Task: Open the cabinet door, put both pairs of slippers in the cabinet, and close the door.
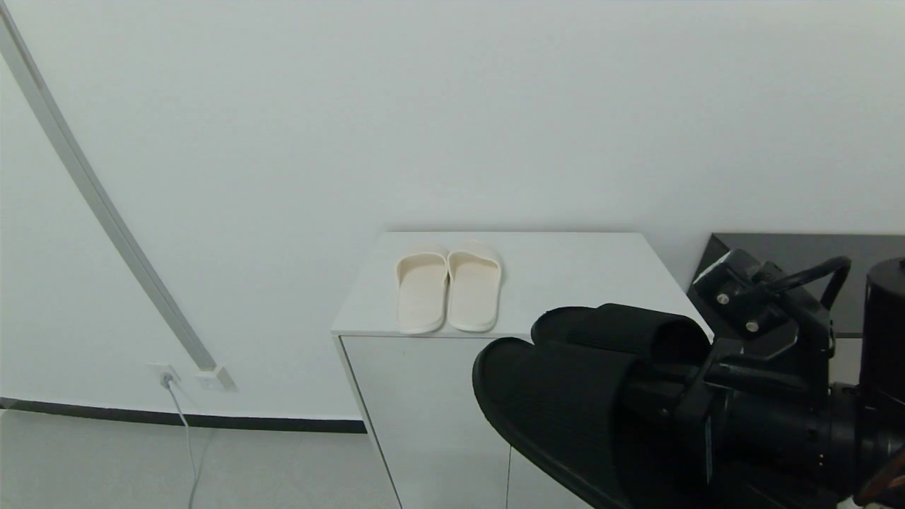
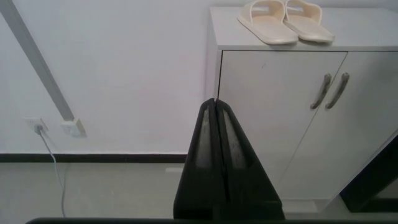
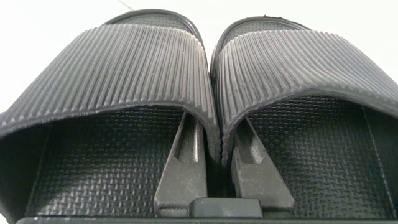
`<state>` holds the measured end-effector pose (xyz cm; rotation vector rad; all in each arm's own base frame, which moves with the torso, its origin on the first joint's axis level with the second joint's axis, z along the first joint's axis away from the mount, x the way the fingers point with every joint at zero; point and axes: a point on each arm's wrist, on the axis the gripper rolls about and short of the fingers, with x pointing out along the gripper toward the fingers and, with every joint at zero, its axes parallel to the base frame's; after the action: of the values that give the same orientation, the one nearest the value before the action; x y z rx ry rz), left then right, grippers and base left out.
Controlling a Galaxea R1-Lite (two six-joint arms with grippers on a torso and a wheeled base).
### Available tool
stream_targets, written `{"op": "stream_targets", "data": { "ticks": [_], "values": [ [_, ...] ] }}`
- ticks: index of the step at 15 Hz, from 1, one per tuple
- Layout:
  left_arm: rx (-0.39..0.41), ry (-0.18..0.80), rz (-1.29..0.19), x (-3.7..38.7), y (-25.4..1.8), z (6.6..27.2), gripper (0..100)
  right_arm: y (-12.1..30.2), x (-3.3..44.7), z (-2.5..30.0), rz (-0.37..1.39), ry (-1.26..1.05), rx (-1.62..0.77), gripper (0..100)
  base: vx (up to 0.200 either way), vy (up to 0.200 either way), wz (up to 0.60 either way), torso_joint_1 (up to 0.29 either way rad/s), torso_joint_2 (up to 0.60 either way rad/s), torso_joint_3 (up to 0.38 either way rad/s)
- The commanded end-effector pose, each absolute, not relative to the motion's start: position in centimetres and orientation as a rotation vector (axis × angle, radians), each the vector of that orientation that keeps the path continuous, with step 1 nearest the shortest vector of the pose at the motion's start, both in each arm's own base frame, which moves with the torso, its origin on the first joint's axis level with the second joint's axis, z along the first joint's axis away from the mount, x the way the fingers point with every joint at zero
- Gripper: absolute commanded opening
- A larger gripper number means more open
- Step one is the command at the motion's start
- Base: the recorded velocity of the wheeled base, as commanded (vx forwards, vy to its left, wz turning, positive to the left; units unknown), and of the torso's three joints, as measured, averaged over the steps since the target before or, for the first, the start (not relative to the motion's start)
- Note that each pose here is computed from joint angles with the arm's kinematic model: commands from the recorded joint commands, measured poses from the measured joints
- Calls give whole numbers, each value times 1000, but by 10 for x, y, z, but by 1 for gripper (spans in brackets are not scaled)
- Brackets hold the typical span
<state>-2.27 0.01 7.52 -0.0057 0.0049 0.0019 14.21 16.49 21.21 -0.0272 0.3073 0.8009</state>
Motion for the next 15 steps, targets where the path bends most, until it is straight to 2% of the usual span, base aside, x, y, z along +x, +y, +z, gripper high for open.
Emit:
{"op": "stream_targets", "data": {
  "ticks": [1, 10, 13, 14, 15],
  "values": [
    [-6, 6, 3, -23, 0, 75, 0, 166, 143, 211, 803, 314, -29, 0, 0, 0, 0, 0, 0, 0],
    [-2, 6, 3, -23, 0, 75, 0, 164, 142, 204, 796, 335, -43, 0, 0, 0, 0, 0, 0, 0],
    [-5, 6, 3, -23, 0, 75, 0, 164, 142, 204, 795, 335, -43, 0, 0, 0, 0, -115, 250, 142],
    [-3, 6, 2, -23, 0, 75, 100, 164, 142, 203, 795, 335, -45, 0, 0, 0, 0, -159, 373, 212],
    [-5, 6, 2, -23, 0, 75, 100, 164, 142, 203, 797, 335, -45, 0, 0, 0, 0, -163, 378, 217]
  ]
}}
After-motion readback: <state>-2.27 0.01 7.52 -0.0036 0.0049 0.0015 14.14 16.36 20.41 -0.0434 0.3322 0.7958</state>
